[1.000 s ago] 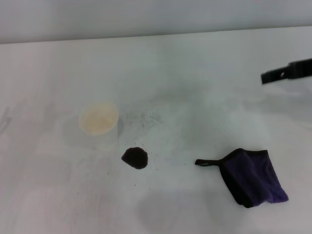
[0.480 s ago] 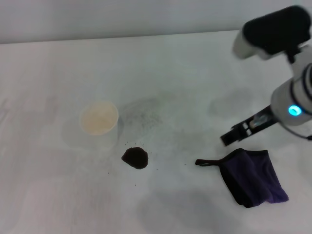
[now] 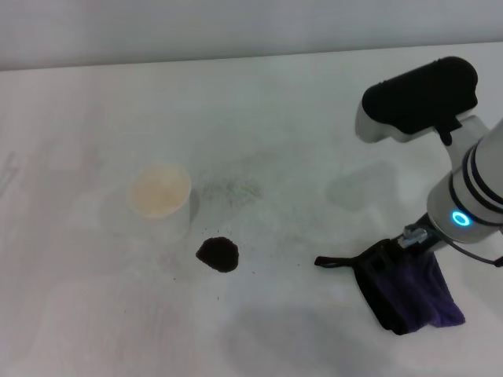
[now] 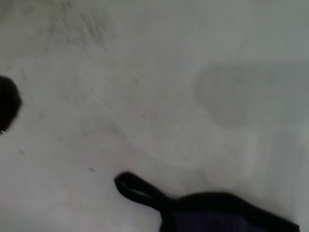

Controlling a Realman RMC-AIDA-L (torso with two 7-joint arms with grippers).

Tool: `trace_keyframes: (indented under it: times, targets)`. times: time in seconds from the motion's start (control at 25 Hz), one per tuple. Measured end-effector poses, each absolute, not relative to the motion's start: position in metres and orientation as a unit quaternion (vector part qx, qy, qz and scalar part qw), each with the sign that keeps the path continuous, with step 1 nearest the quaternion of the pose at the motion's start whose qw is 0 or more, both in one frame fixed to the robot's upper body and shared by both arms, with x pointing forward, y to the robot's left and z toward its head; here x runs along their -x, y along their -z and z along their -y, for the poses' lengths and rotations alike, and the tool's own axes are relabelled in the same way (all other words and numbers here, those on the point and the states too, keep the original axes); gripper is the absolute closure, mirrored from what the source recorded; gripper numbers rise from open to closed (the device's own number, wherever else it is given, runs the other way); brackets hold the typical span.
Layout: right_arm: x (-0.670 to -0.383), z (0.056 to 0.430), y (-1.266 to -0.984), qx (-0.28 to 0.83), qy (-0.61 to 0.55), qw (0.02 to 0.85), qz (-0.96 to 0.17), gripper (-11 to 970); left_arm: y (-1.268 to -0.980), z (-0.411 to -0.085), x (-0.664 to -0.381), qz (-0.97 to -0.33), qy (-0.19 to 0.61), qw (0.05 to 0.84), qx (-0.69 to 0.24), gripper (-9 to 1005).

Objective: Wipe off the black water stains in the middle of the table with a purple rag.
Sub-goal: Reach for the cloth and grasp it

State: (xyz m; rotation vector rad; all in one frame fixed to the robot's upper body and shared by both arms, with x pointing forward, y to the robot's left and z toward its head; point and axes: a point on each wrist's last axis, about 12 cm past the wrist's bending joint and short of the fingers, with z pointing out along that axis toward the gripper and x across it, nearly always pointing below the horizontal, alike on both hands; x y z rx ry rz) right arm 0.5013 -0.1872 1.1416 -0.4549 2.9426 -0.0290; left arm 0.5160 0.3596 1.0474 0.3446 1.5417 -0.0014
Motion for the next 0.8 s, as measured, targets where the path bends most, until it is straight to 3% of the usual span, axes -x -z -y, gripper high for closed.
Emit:
trace_keyframes:
  times: [0.8]
  targets:
    - [-0.508,0.190,-1.111,0.149,0.042,0.035,-0.987,231,-1.048,-0.357,-0.521,-0.689,-0.015,0.705,-0.167,104]
